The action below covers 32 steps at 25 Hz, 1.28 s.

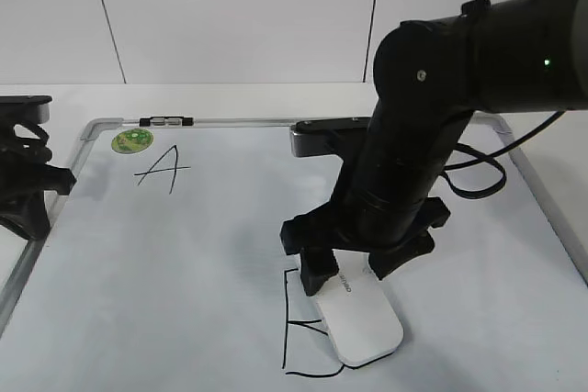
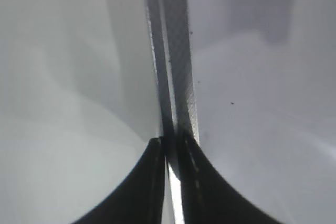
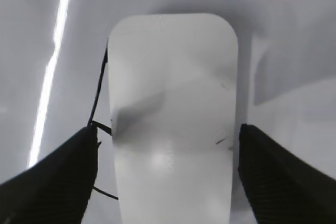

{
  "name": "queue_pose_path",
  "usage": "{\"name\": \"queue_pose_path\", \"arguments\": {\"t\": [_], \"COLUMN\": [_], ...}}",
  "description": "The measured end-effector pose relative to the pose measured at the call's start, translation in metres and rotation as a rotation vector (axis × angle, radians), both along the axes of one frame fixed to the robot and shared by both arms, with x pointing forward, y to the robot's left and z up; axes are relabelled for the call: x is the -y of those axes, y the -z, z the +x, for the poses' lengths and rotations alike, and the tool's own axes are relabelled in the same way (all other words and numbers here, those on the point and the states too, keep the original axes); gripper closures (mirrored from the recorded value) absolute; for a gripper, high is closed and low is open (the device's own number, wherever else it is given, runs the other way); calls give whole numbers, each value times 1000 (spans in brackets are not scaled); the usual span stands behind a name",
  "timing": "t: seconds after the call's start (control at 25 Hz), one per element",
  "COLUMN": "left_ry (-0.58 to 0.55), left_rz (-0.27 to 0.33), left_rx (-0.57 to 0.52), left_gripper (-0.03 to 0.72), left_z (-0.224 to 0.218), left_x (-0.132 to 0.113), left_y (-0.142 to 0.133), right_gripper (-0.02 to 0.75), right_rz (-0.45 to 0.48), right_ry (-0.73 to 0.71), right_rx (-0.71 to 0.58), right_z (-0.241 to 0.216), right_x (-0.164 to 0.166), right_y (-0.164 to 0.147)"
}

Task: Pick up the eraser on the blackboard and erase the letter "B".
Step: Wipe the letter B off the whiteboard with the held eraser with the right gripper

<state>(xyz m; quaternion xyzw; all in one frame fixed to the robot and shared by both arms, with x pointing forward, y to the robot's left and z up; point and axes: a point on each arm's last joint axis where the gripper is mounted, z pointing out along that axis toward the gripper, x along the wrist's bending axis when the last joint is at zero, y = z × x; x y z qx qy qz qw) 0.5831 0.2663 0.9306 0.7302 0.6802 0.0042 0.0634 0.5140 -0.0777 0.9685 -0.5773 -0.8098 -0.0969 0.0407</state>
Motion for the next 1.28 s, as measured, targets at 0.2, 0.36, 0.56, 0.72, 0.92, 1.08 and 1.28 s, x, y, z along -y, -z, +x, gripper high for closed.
{"name": "queue_pose_path", "arguments": {"t": [0.2,0.36,0.56,0.72,0.92,1.08,1.28], "left_ry": [0,0,0,0,0,0,1], "left_rz": [0,0,0,0,0,0,1], "left_rx": [0,0,0,0,0,0,0], "left_gripper": [639,639,639,639,639,639,639], "left_z": [0,0,0,0,0,0,0], "left_x": [0,0,0,0,0,0,0], "left_y": [0,0,0,0,0,0,0], "right_gripper": [73,73,73,73,76,128,164], "right_rz": [-8,-20,-23,-31,-25,-19,-27], "right_ry": [-4,-6,-6,-5,-2,-3,-6], "right_rx": [0,-11,-15,-29,-29,-23,-34], "right_z": [0,1,2,3,6,8,7], "right_x": [0,0,0,-1,-4,-6,-5], "right_y": [1,7,9,15,15,11,11]}}
